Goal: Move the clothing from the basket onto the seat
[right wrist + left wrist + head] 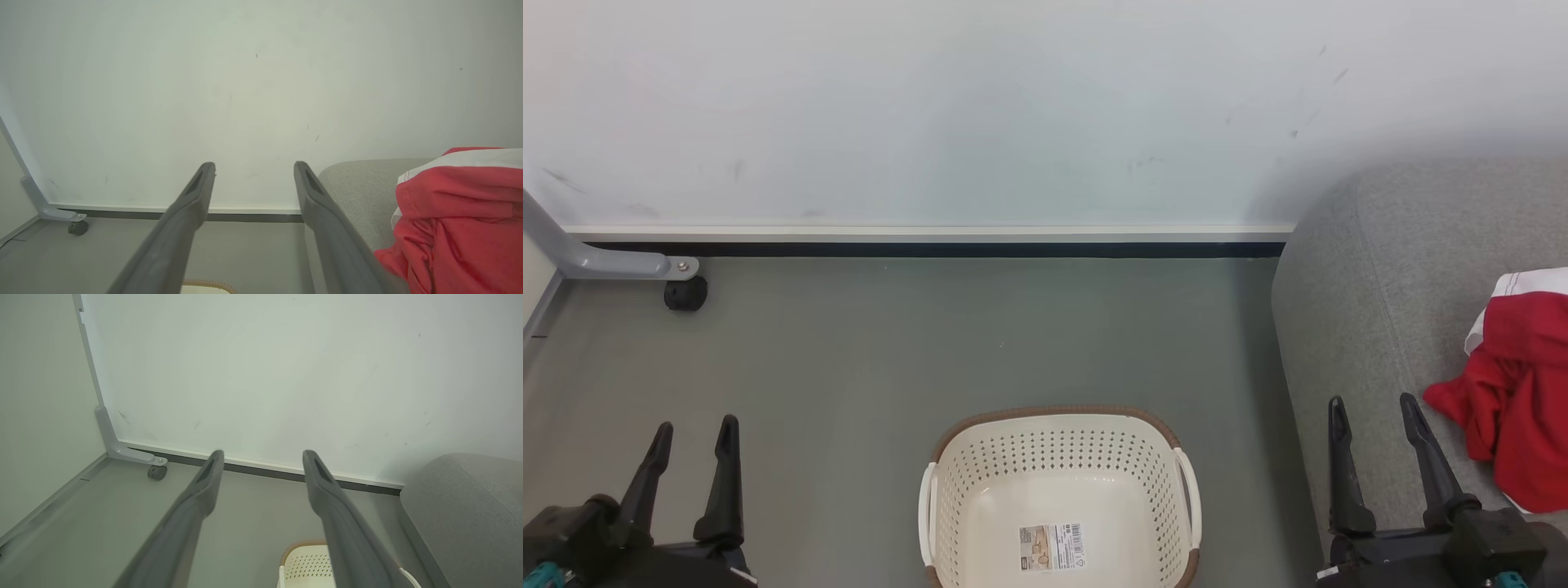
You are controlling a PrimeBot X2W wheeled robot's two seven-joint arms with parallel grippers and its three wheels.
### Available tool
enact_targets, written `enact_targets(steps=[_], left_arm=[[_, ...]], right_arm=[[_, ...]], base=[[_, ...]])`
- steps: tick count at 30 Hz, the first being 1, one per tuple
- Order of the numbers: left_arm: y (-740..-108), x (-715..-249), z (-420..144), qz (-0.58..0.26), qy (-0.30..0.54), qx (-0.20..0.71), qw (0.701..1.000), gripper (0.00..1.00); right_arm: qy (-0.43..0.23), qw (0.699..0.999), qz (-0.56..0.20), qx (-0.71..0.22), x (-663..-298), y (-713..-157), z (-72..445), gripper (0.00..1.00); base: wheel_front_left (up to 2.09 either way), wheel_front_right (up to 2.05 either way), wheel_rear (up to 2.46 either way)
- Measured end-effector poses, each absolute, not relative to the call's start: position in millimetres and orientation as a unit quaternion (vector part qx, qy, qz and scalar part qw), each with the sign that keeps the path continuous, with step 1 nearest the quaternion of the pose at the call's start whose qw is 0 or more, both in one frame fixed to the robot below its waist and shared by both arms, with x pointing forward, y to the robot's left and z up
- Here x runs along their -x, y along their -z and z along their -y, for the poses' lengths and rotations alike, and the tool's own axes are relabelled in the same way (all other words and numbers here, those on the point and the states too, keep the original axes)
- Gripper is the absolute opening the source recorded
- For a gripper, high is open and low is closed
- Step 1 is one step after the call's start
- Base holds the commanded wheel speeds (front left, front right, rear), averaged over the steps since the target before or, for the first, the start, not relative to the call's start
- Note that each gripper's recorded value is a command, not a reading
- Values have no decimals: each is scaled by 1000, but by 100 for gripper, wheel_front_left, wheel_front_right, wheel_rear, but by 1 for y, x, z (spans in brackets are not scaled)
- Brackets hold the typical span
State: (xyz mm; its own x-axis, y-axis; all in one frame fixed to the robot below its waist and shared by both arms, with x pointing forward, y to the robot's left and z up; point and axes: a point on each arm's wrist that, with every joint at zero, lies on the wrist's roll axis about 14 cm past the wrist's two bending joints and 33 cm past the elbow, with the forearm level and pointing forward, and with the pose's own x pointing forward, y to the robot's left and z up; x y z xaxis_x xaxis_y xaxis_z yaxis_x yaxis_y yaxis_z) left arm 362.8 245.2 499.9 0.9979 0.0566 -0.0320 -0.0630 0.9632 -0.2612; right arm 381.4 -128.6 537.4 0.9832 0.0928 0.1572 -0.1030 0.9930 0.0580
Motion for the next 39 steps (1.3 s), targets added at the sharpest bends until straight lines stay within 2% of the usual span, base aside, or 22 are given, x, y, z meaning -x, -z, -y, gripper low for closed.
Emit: enact_targets(steps=[3, 4, 13, 25, 39], left_arm=[[-500, -364, -244, -10, -27, 136, 990, 100], [-500, -364, -243, -10, -26, 138, 990, 0], [-475, -355, -229, -46, -31, 168, 984, 0], [-471, -357, -227, -59, -42, 244, 967, 0], [-466, -359, -224, -72, -53, 324, 942, 0]], right_arm=[[-46, 995, 78, -33, -381, -537, 130, 100], [-46, 995, 79, -33, -382, -537, 130, 0], [-44, 998, 42, -36, -376, -515, 131, 0], [-21, 992, 10, -122, -376, -503, 145, 0], [2, 972, -24, -234, -377, -492, 158, 0]], base=[[0, 0, 0], [0, 0, 0], [0, 0, 0], [0, 0, 0], [0, 0, 0]])
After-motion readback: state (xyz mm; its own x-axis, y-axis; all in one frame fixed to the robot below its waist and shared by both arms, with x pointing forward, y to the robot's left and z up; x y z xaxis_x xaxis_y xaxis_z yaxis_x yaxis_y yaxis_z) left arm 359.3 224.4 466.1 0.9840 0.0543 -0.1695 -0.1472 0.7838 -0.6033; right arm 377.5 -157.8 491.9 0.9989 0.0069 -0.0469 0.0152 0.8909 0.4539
